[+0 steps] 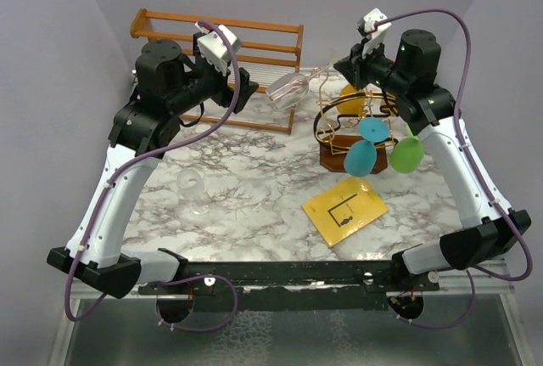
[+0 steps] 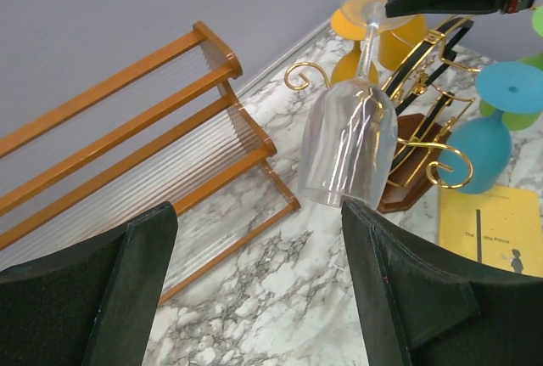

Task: Place the wine glass upside down on the wine glass rack

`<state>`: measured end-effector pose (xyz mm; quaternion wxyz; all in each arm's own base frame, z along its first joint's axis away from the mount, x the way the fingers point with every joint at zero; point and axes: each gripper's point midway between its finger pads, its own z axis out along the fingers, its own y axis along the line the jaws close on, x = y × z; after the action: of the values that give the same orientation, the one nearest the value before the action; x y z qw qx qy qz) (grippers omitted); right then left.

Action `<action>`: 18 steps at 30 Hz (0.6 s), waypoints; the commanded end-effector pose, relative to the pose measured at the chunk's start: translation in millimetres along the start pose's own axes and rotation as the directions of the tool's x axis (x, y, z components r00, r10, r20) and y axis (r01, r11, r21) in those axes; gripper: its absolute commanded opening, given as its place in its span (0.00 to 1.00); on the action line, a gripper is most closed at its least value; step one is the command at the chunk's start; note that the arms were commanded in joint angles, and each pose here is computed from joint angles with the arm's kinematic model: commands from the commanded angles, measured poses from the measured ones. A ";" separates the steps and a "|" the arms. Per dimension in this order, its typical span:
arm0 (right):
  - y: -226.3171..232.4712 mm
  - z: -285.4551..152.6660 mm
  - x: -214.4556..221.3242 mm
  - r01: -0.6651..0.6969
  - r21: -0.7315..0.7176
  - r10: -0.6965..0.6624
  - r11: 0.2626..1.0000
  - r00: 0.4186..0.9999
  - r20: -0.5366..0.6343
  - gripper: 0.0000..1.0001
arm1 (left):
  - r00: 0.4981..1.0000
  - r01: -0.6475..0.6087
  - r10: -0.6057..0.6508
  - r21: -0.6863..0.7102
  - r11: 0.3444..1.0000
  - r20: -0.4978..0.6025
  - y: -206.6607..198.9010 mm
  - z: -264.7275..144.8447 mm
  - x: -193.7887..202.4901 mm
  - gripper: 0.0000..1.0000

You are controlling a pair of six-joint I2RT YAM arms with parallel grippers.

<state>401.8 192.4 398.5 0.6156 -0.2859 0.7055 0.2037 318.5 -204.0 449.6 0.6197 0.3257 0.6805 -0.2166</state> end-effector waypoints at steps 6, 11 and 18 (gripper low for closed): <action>-0.7 8.7 -15.3 0.387 0.151 -0.382 0.910 0.922 -0.058 0.01 | 0.999 -0.046 0.045 -0.115 0.992 -0.012 22.3 -9.6 0.9 0.90; 1.4 20.5 -7.3 0.493 0.206 -0.476 0.846 0.870 -0.129 0.01 | 0.998 -0.053 0.051 -0.141 0.989 -0.022 28.1 -10.1 3.7 0.97; -0.8 33.3 4.9 0.584 0.251 -0.549 0.772 0.811 -0.203 0.01 | 0.998 -0.063 0.059 -0.132 0.989 -0.033 28.0 -9.1 9.6 0.99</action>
<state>412.5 221.8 373.4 0.6183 -0.4202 0.6627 -0.0442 333.5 -184.6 443.6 0.6298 0.3107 0.6936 -0.1601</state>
